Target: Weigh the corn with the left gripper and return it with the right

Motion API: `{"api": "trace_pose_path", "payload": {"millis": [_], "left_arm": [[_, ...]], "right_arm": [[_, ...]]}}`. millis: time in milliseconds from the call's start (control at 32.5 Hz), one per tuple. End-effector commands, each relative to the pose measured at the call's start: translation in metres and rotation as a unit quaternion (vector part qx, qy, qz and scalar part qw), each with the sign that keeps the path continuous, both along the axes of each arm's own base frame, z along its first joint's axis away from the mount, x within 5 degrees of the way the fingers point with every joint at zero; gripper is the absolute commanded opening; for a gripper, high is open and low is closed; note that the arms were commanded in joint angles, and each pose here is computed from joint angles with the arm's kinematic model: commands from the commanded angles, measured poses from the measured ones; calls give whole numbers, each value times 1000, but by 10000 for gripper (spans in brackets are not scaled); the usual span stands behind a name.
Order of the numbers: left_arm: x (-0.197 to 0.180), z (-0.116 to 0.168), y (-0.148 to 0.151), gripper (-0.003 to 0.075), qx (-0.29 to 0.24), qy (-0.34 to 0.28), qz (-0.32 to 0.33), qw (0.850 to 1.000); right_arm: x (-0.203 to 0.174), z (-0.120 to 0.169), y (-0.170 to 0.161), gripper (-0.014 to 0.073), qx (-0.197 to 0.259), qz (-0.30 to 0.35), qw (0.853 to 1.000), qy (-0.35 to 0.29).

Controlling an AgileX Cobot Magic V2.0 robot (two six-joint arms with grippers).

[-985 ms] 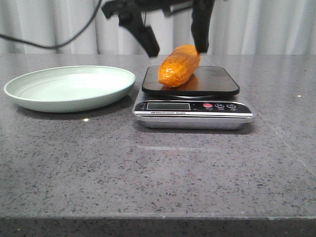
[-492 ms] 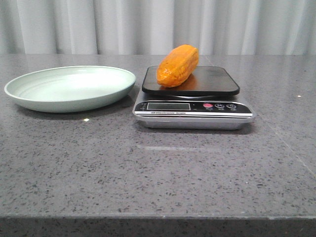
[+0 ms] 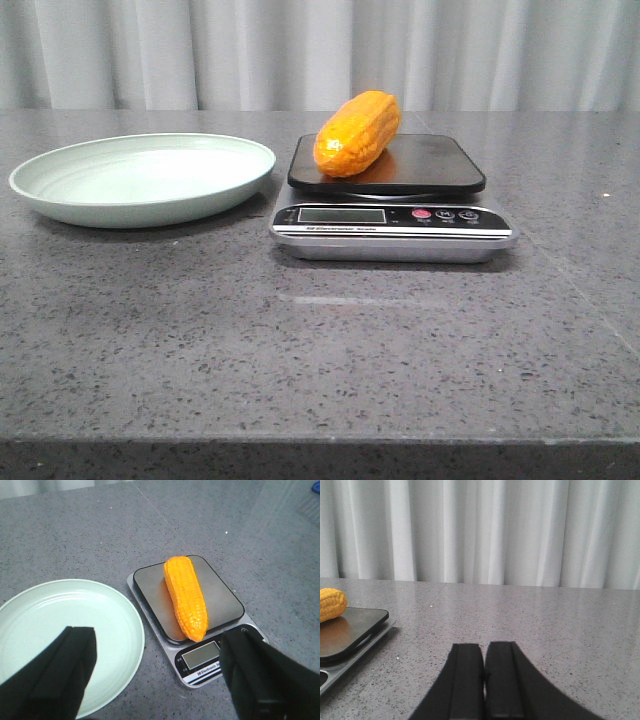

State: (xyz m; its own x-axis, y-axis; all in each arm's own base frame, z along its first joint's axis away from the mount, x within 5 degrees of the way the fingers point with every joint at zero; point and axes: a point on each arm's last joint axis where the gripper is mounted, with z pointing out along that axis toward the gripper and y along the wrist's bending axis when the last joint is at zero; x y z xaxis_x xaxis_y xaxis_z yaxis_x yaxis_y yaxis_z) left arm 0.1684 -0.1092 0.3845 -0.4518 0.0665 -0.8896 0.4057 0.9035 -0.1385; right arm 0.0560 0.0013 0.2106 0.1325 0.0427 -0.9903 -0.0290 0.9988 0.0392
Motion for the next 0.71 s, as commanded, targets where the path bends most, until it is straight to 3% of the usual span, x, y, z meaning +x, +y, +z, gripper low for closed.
{"api": "trace_pose_path", "payload": {"millis": [0, 369, 492, 615, 646, 677], "left_arm": [[-24, 10, 14, 565, -43, -76, -18, 996], [-99, -27, 69, 536, -86, -167, -24, 982], [-118, -40, 84, 385, -92, -201, -26, 975], [-134, -50, 96, 145, -100, -235, -27, 967], [-137, -53, 98, 111, -104, -240, -26, 965], [-140, -55, 100, 135, -107, -246, -26, 963]], "right_arm": [[-3, 10, 0, 173, 1, 0, 999, -53], [-3, 10, 0, 173, 1, 0, 999, -52], [-3, 10, 0, 173, 1, 0, 999, -52], [-3, 10, 0, 173, 1, 0, 999, -52], [-3, 10, 0, 173, 1, 0, 999, -52], [-3, 10, 0, 173, 1, 0, 999, -52]]}}
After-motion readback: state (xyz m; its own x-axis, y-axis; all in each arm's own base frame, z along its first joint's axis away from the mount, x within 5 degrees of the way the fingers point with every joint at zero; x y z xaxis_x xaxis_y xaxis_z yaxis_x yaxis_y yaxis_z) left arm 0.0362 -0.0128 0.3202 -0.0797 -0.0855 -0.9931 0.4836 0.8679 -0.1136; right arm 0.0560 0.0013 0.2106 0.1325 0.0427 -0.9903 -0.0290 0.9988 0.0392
